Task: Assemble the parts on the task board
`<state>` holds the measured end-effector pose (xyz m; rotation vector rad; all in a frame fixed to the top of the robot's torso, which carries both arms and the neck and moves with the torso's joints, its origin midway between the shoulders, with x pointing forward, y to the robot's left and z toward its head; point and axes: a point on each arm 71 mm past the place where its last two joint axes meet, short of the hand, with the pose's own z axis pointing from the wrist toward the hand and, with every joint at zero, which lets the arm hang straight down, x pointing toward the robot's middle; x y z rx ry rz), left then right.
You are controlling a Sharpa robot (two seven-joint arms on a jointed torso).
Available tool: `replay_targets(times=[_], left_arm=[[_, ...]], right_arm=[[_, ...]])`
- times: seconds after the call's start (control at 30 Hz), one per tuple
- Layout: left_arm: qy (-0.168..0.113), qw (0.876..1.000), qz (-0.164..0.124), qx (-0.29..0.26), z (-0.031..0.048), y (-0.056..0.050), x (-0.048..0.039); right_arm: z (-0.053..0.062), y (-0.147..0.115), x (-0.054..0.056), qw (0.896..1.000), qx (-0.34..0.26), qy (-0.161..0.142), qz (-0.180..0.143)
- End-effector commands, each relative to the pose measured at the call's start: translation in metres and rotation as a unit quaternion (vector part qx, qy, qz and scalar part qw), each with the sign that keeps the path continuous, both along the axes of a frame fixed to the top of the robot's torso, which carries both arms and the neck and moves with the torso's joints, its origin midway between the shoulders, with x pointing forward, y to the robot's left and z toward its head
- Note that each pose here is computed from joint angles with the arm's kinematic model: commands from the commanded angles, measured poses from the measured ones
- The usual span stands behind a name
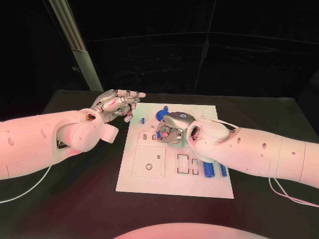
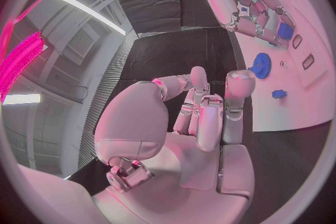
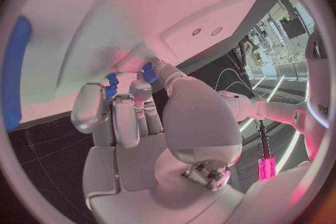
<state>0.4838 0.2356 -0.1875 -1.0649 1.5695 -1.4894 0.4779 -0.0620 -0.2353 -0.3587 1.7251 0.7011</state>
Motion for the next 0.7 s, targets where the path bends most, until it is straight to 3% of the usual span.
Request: replay_targets(times=[0.03,0.5,0.7], left_arm=[[-0.001,1.000,-0.004,-0.005,0.0014,-0.0008,0.0002],[0.002,1.000,-0.006,-0.004,0.0009,-0.0013,0.0002],[0.004,1.000,-0.007,-0.003,0.0005,-0.0013,0.0005]], right_arm=[[-0.0054,-0.0023,-0.0005,1.000,-0.017,0.009,-0.007],[-0.0037,-0.0026,-0.0003,1.000,-0.009,0.002,-0.012],[0.0011,-0.0034,-0.0005,1.000,0.017,-0.019,-0.015]])
